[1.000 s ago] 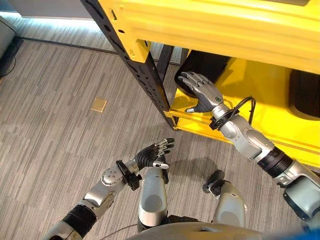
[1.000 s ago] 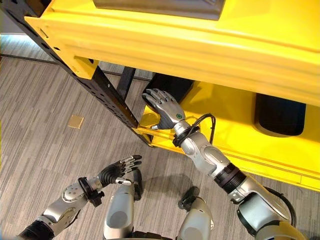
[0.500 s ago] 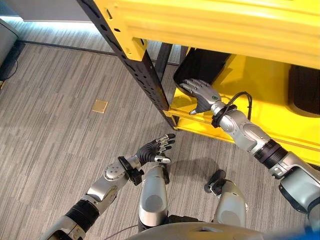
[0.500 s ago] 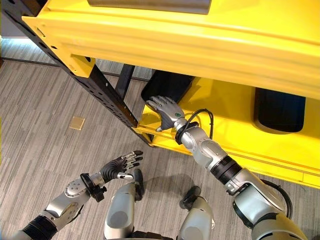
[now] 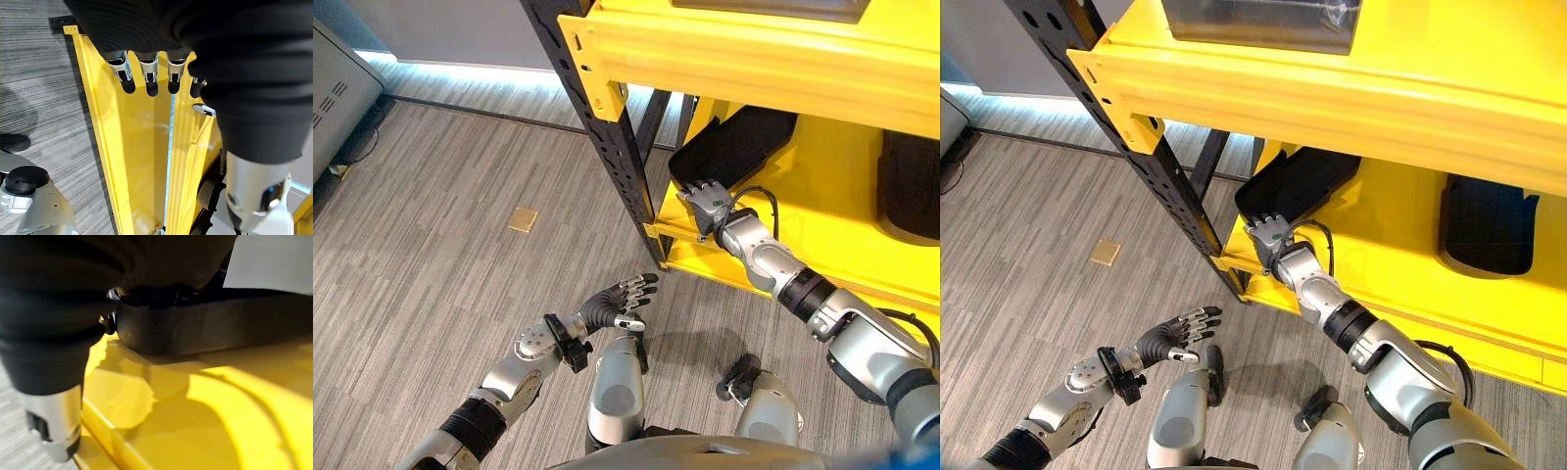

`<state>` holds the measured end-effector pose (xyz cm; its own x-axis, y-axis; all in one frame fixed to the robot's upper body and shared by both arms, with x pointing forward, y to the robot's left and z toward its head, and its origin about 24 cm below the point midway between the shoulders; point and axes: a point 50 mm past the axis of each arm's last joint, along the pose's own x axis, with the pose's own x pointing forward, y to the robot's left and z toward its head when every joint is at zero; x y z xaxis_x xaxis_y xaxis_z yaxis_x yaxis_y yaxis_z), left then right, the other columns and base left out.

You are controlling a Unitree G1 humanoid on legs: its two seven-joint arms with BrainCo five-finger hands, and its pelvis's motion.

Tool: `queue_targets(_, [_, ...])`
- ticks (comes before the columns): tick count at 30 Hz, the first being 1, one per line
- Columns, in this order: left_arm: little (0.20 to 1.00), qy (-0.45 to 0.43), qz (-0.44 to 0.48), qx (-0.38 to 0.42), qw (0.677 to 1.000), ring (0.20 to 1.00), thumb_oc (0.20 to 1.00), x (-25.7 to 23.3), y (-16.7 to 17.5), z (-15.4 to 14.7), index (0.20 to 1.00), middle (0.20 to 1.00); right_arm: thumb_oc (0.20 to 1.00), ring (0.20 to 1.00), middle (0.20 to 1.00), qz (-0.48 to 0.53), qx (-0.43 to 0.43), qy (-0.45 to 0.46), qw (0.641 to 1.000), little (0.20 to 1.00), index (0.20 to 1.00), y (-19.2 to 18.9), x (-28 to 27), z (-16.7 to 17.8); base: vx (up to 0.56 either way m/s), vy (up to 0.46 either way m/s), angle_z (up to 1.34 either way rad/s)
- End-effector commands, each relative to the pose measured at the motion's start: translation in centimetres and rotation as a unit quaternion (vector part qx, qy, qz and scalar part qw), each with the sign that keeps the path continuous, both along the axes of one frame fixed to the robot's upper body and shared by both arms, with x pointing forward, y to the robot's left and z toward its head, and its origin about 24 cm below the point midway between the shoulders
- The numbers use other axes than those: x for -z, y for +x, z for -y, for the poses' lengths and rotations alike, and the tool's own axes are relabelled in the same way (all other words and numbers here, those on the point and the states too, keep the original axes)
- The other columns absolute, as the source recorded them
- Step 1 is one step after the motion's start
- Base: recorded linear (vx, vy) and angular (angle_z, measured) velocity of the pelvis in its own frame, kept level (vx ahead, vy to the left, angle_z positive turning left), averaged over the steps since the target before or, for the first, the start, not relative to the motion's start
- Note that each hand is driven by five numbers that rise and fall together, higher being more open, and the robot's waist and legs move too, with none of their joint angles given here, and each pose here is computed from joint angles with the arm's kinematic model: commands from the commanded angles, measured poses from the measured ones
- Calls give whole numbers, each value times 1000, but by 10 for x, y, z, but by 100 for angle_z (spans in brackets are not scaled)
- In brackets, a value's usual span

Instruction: Move parts from the plastic box to the shelf.

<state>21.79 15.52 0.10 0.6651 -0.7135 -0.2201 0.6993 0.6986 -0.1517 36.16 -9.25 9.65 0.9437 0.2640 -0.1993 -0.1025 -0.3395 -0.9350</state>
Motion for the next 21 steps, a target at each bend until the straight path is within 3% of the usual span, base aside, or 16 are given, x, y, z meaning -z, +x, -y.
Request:
queue_targets(1, [1000, -8, 28, 41, 999, 1000, 1000, -10, -1, 11, 1000, 1000, 1000, 1000, 1000, -3, 106, -84, 991, 1000, 1000, 11, 9, 50, 0, 0, 0])
queue_targets(8, [1000, -9, 29, 31, 999, 1000, 1000, -11, 1, 7, 1000, 1000, 1000, 1000, 1000, 19, 52, -129, 990, 1000, 1000, 8, 10, 51, 0, 0, 0])
queue_targets(14, [1000, -4, 31, 21, 999, 1000, 1000, -11, 2, -3, 1000, 1000, 1000, 1000, 1000, 39, -108, -188, 975, 1000, 1000, -7, 13, 38, 6, -19, -3])
queue_targets(17, [1000, -3, 30, 19, 999, 1000, 1000, -11, 3, -6, 1000, 1000, 1000, 1000, 1000, 38, -119, -197, 972, 1000, 1000, -8, 12, 39, -2, -3, -2])
queue_targets(18, [1000, -1, 30, 19, 999, 1000, 1000, -10, 2, -8, 1000, 1000, 269, 269, 269, 37, -129, -205, 969, 269, 269, -10, 11, 40, 0, 0, 0])
queue_targets(19, [1000, -2, 29, 19, 999, 1000, 1000, -10, 2, -9, 1000, 1000, 200, 200, 200, 37, -135, -210, 968, 200, 200, -11, 11, 40, 0, 0, 0])
queue_targets(21, [1000, 0, 28, 20, 999, 1000, 1000, -9, 1, -10, 1000, 1000, 200, 200, 200, 39, -153, -220, 963, 200, 200, -13, 10, 40, 0, 0, 0])
